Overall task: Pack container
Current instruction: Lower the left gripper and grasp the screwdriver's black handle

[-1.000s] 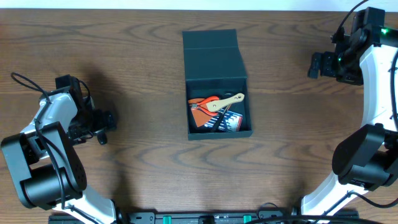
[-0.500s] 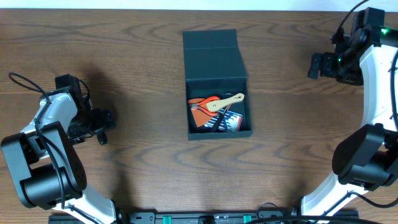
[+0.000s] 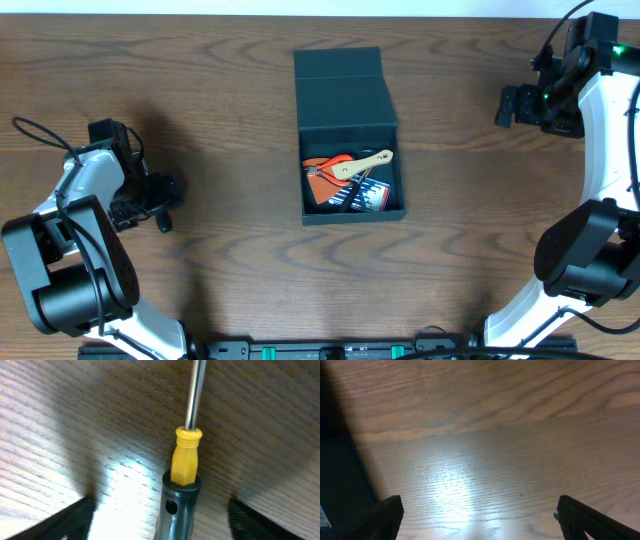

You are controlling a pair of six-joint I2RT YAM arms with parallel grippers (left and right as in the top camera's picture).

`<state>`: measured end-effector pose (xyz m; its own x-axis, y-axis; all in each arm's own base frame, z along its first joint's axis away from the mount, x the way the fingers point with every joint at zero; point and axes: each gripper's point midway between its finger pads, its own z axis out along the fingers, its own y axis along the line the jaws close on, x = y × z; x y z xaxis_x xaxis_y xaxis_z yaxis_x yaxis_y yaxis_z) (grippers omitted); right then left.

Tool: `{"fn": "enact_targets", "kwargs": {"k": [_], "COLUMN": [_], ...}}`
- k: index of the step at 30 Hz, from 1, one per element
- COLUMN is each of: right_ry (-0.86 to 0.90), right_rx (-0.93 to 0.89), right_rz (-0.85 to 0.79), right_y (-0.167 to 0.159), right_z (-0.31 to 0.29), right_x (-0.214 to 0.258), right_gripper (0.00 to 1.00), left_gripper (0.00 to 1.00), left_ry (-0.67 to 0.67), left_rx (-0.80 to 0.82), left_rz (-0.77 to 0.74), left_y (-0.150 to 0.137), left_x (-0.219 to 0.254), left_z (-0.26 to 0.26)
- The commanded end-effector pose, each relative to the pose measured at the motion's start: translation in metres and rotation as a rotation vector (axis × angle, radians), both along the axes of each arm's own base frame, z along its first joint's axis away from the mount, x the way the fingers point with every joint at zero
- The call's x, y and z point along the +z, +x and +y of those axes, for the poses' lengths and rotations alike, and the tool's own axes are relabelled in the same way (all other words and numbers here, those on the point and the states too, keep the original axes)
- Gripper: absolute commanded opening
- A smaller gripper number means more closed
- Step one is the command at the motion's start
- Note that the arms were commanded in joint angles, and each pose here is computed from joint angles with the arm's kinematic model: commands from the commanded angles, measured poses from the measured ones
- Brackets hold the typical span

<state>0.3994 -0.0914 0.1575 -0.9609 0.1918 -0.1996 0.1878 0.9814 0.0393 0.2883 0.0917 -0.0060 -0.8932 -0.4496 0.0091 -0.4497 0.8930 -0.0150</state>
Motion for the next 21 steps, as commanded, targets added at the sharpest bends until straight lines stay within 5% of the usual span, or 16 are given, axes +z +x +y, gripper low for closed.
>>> {"fn": "enact_targets", "kwargs": {"k": [1, 4, 9, 21], "right_ry": [0.005, 0.005, 0.006, 0.008], "right_rx": [0.002, 0.003, 0.003, 0.002], "right_rz": [0.015, 0.018, 0.019, 0.025], "right_y": [-0.0024, -0.0030, -0.0032, -0.0048], "right_z": [-0.0032, -0.0031, -0.0031, -0.0026], "right_x": [-0.0046, -0.0047, -0.0048, -0.0051], "right_gripper": [0.99, 0.99, 0.99, 0.99], "left_gripper": [0.75, 0.75, 0.55, 0.25], "left_ry": [-0.006, -0.006, -0.006, -0.005], "left_rx": [0.000, 0.000, 0.008, 0.002], "left_rz": [0.052, 0.055, 0.055, 0.054], "left_y": [-0.0110, -0.0116, -0.0115, -0.0107], "left_x": [-0.0135, -0.0135, -0.0135, -0.0135], "left_z": [-0.0009, -0.0011, -0.0011, -0.0025]}}
